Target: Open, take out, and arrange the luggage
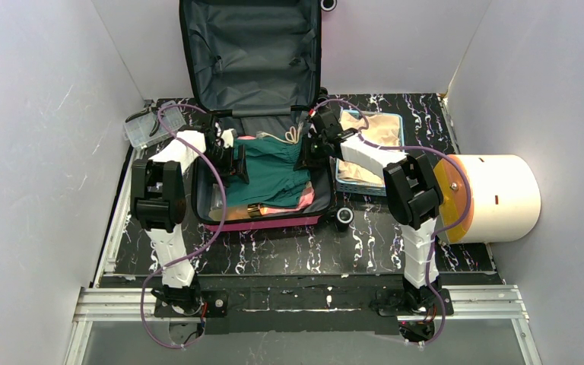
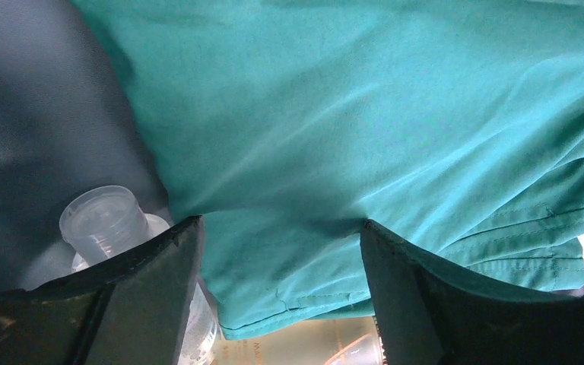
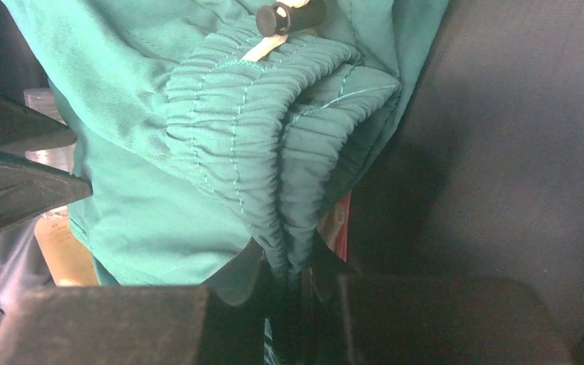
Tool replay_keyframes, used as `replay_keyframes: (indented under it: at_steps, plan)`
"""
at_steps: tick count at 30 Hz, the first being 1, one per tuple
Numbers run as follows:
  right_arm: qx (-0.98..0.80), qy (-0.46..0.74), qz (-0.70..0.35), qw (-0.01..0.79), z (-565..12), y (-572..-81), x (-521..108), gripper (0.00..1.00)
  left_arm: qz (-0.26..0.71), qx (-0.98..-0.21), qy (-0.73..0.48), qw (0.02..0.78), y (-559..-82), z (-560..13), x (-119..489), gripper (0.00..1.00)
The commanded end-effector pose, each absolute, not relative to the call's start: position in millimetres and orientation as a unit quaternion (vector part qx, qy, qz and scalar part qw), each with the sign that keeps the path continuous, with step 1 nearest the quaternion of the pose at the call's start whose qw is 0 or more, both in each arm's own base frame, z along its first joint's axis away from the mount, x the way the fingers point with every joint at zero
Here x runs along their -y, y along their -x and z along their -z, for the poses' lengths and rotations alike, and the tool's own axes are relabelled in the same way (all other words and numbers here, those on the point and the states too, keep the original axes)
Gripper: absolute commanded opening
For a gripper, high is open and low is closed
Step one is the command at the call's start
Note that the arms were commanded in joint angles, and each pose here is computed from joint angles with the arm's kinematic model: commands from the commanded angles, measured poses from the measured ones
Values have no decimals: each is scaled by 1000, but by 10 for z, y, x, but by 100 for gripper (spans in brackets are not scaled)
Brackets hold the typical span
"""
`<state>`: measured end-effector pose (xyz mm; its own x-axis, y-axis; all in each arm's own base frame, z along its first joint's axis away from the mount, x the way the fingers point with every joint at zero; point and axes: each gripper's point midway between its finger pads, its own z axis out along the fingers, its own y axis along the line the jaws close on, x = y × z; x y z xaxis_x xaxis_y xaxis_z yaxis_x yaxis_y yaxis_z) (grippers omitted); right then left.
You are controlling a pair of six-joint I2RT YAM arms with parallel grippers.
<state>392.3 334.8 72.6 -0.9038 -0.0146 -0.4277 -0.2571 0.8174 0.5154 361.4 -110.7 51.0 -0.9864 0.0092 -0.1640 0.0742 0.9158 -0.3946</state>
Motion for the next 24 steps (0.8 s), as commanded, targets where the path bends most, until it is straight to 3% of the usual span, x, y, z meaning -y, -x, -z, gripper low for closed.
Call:
replay_keyframes:
  at_steps: [1, 3, 9, 16, 24]
  plan:
    - [-923, 85, -300, 227, -890, -4002, -3388, 9, 192, -970, -48, 140, -3757, -873, 1049, 75]
    - [-925, 91, -288, 232, -944, -4030, -3365, 1, 180, -970, -53, 154, -3793, -937, 1007, 76]
    - [-915, 118, -281, 264, -1235, -4041, -3416, 1, 150, -970, -51, 183, -3904, -1000, 902, 80]
    - [-894, 123, -306, 304, -1670, -4046, -3488, 1, 149, -978, -39, 139, -3804, -651, 899, 80]
    - [-885, 131, -316, 315, -1765, -4054, -3556, 1, 174, -977, -44, 114, -3833, -476, 1045, 78]
